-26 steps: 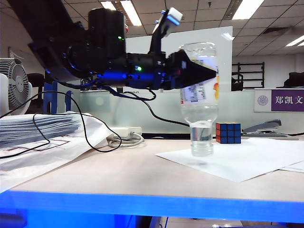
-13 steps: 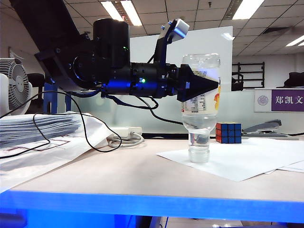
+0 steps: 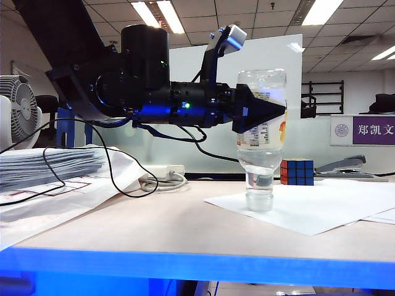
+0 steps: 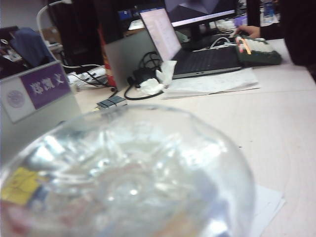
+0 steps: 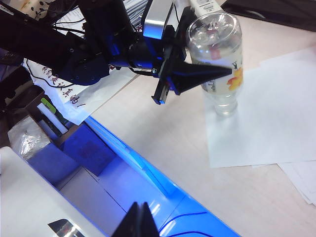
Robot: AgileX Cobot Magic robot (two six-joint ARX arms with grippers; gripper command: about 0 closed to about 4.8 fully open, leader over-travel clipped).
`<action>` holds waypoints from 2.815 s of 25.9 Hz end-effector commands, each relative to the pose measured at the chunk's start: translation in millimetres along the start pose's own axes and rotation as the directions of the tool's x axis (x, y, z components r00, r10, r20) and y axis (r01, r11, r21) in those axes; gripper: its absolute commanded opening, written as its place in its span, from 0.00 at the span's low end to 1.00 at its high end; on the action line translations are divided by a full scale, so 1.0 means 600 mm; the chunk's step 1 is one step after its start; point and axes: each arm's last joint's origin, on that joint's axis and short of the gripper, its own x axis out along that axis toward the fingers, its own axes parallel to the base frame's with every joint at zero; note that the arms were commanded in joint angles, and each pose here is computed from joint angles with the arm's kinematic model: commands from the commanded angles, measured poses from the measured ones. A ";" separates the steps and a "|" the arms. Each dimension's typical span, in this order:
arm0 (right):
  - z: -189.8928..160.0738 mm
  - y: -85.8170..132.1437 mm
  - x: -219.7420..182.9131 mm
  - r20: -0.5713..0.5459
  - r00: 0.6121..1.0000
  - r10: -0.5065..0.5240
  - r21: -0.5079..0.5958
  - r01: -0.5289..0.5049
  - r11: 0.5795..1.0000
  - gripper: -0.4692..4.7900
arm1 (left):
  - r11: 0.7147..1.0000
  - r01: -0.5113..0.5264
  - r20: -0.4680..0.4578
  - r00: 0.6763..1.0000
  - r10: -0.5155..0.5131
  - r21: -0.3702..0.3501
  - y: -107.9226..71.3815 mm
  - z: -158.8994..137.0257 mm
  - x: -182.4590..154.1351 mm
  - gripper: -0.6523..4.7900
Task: Flip the plastic bottle upside down.
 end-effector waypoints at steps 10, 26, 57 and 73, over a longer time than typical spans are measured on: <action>0.003 0.001 -0.002 0.016 1.000 0.008 -0.021 -0.007 1.000 0.08 | 0.999 -0.019 0.071 0.997 0.021 -0.028 0.004 0.015 0.000 0.97; 0.003 0.001 -0.002 0.016 1.000 0.008 -0.020 -0.007 1.000 0.08 | 0.991 -0.131 0.254 0.958 0.129 -0.007 0.015 0.054 -0.009 1.00; 0.043 0.010 -0.011 0.261 0.963 0.069 -0.118 -0.038 0.992 0.08 | 0.891 -0.450 0.006 0.893 0.450 0.059 -0.097 0.412 -0.312 0.11; 0.002 -0.016 0.038 0.428 0.904 -0.009 -0.245 0.126 0.961 0.08 | 0.602 -0.761 -0.353 0.647 0.676 -0.242 -0.265 0.320 -0.477 0.11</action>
